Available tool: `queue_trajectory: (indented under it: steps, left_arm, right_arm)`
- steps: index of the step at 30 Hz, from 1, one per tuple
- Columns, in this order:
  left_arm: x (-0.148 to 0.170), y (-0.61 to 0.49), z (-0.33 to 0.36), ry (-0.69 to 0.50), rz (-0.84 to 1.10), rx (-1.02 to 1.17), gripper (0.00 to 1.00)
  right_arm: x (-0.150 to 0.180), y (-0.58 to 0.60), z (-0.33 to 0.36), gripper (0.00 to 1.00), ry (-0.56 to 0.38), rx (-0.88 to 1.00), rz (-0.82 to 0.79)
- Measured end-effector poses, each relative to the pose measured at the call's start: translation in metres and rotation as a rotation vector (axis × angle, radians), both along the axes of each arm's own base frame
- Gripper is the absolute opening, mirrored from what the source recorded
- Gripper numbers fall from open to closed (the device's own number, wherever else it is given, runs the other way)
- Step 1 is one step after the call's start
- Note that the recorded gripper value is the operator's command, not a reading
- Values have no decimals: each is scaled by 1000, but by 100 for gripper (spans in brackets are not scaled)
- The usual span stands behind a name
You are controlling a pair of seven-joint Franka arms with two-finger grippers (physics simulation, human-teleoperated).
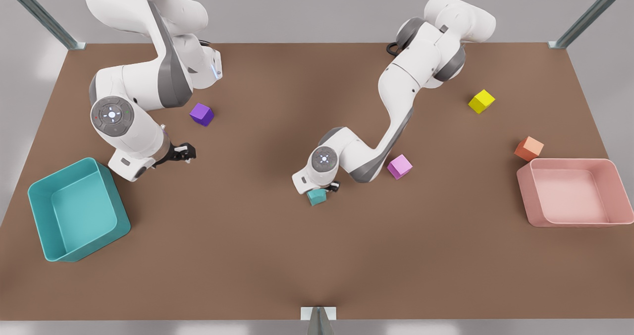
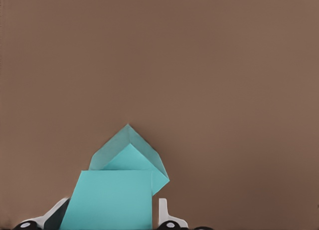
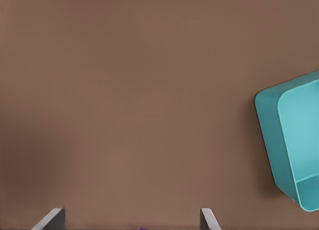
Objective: Stack the two blue cubes on top of each other
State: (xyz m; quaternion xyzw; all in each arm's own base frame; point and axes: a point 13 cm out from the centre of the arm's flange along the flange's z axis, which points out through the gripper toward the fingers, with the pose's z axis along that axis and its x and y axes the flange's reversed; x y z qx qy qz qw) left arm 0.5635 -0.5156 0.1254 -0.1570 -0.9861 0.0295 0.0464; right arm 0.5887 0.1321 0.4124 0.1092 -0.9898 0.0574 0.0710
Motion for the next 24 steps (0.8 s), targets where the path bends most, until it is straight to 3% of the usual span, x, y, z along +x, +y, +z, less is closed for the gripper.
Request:
queue_trajectory:
  steps: [11,24]
  left_arm:
    - [4,-1,11,8,223,20,100]
    - [-5,1,28,37,349,52,100]
  right_arm:
    - [0,1,-4,100,17,5,54]
    - [0,1,-7,100,27,9,86]
